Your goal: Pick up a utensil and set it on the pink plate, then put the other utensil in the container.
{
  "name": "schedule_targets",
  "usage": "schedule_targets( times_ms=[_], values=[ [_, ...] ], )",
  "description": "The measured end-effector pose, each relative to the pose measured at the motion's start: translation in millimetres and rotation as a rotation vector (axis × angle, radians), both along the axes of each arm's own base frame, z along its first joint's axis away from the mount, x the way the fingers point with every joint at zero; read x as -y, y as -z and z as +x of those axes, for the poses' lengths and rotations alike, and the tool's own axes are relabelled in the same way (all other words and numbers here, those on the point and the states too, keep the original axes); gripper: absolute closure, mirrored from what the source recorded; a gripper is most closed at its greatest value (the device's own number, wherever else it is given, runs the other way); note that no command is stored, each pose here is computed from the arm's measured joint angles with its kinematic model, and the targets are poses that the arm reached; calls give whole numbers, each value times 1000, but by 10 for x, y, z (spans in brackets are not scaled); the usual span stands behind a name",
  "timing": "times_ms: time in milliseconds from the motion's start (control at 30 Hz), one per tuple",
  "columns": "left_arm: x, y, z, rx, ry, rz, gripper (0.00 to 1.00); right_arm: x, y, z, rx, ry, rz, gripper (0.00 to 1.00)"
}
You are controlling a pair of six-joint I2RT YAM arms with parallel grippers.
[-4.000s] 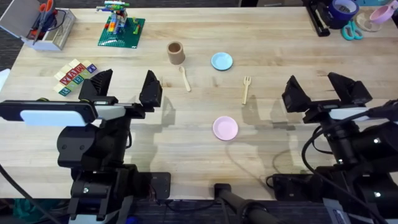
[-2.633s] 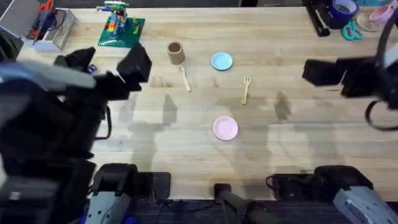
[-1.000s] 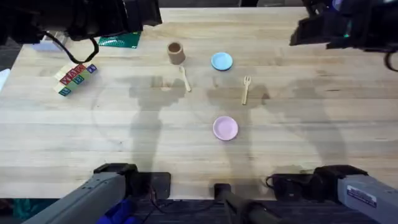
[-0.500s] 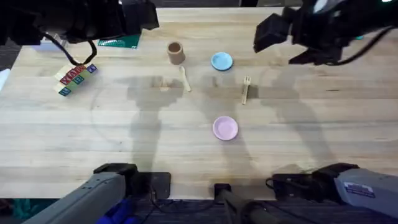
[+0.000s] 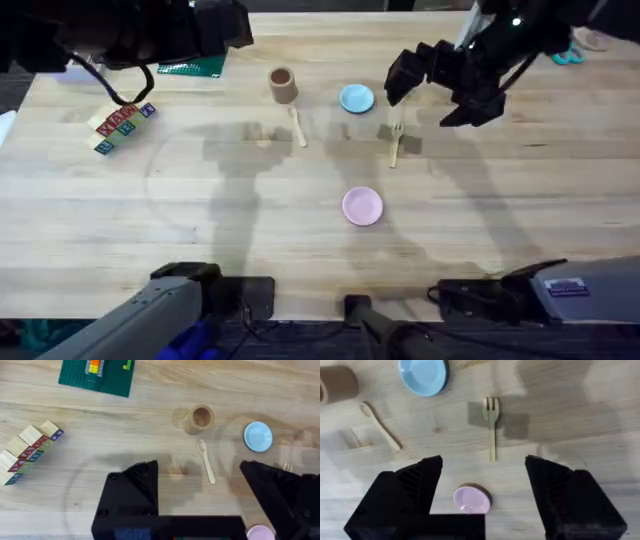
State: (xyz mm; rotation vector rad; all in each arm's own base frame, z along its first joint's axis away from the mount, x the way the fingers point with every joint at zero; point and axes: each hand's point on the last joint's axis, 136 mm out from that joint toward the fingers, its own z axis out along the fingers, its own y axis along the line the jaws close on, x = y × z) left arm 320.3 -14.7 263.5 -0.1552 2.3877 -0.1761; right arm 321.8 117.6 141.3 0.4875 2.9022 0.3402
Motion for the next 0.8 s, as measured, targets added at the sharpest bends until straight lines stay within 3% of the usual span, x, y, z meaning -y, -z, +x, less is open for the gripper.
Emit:
schedule_targets(
  times_ms=[333, 567, 800],
  values=[
    [-1, 1, 0, 0, 0, 0, 7, -47, 156, 25, -35, 7, -20, 6],
    [0, 0, -1, 0, 0, 0, 8, -20, 144, 89, 60, -21, -214, 5],
    [0, 7, -8, -4, 0, 0, 7, -257, 84, 149, 152, -62, -251, 5]
  ],
)
